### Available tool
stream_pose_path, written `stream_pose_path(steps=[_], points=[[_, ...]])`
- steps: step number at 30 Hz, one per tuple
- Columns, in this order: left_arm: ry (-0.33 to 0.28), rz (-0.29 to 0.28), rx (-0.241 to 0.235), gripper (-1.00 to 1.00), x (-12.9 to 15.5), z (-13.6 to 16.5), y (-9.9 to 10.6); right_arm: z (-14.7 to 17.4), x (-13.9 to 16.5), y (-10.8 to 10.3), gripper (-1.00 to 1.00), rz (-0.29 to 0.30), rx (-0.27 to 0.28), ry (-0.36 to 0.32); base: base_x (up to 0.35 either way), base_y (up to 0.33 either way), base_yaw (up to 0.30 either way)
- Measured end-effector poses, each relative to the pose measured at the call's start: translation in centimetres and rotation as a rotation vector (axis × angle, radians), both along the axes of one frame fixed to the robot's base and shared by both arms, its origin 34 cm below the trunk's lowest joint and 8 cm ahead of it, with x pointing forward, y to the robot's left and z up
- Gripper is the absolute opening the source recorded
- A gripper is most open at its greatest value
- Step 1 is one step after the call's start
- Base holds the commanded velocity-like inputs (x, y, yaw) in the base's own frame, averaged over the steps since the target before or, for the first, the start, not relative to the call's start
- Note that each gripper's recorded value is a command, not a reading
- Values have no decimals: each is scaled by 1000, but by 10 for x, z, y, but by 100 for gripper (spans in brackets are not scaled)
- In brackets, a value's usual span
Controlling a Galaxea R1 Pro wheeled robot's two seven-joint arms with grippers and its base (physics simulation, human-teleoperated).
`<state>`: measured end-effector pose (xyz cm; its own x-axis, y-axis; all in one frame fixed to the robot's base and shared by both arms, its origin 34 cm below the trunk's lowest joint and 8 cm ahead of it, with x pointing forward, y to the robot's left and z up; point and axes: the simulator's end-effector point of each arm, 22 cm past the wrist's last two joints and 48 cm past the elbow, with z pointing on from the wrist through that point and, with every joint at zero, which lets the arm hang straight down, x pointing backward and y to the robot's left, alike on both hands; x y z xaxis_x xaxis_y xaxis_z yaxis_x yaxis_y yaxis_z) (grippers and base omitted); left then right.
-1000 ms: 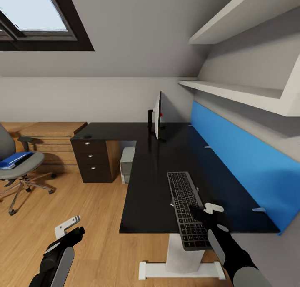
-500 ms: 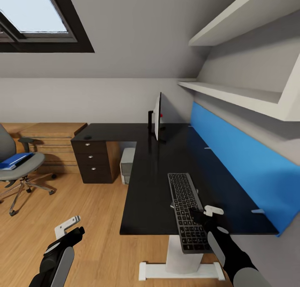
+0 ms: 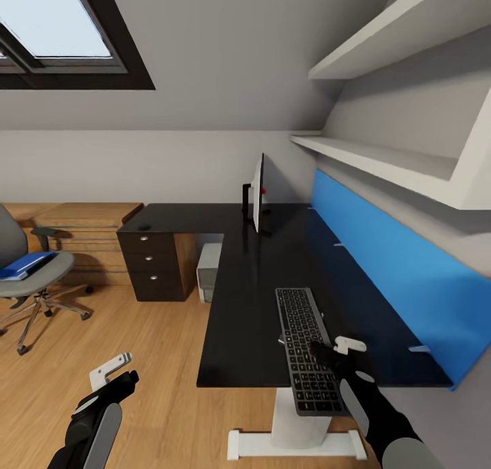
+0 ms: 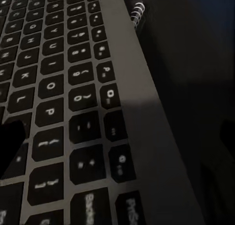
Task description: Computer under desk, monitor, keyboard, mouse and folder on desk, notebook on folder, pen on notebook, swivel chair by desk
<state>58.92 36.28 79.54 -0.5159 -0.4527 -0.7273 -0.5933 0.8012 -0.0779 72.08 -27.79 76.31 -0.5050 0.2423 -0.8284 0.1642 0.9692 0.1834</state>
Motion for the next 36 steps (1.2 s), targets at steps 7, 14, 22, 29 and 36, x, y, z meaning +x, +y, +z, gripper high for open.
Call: stream_pose_path(steps=[7,14,22,29,36], points=[[0,0,0,100,-1,10,0,76,29,-1,100,3,-5,-147,0,0,0],[-1,-1,0,100,-1,14,0,106,12,9,100,33,24,-138,0,0,0],[-1,-1,0,100,-1,14,0,125,-24,23,100,21,187,-159,-1,0,0],[-1,-2,0,100,0,14,0,133,-48,-2,100,-81,353,-195,-235,0,0],[-2,-2,-1,100,0,14,0,156,-49,-26,100,-159,480,-262,-330,40,0]])
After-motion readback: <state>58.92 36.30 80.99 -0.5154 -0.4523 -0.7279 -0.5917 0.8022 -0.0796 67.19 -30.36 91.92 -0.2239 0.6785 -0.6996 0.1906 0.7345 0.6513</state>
